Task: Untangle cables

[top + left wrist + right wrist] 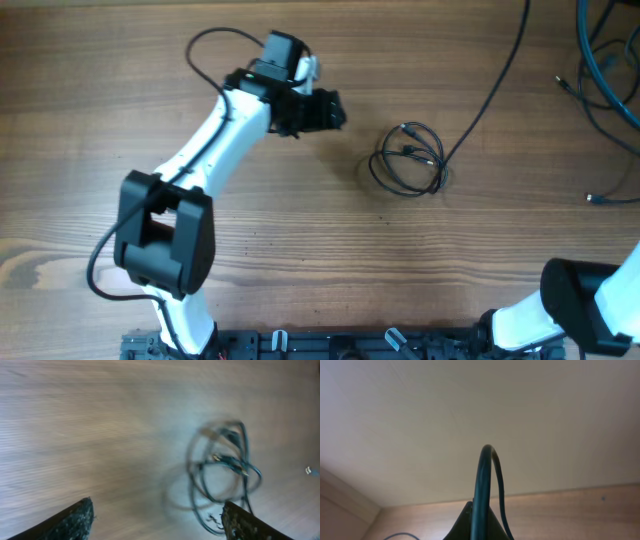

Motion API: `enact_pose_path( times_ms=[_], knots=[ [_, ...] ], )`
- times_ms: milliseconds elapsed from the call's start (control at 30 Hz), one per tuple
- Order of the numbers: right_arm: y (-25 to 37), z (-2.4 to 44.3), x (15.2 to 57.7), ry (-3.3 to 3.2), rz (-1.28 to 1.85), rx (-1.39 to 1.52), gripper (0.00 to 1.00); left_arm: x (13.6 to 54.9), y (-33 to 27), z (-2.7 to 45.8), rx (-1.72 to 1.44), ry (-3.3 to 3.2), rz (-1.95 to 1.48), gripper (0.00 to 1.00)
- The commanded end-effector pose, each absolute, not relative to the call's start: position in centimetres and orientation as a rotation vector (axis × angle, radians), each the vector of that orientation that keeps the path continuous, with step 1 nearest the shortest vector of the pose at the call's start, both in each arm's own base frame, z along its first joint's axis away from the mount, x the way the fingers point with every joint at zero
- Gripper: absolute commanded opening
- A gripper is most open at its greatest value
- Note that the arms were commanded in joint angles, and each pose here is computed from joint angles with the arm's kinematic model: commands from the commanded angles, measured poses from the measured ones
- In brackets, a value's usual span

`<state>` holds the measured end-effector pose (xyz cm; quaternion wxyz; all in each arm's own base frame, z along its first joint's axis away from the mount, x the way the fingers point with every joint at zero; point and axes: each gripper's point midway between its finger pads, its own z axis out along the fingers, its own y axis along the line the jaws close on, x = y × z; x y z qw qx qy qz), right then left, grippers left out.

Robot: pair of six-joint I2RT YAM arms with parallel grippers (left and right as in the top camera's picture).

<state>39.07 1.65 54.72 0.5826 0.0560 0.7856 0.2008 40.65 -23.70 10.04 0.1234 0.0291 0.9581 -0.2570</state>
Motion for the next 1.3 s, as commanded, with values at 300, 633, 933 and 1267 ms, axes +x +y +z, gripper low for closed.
enact_pose_path(
  times_ms=[300, 633, 933, 1267],
  knots=[
    [1.3, 53.4, 39.7, 1.877, 0.418, 0.101, 0.04, 32.4, -28.3, 5.4, -0.332, 3.070, -0.646, 0.58],
    [1.3, 52.9, 39.5, 1.898, 0.411, 0.096, 0.04, 34.3, -31.7, 2.2, -0.358, 2.912, -0.714, 0.47],
    [1.2, 52.8, 39.5, 1.902, 0.397, 0.096, 0.04, 34.8, -31.2, -0.5, -0.385, 2.897, -0.594, 0.04],
    [-0.1, 51.3, 40.4, 1.945, 0.322, 0.141, 0.04, 42.0, -18.1, 11.0, -0.479, 2.616, -0.492, 0.04]
  ],
)
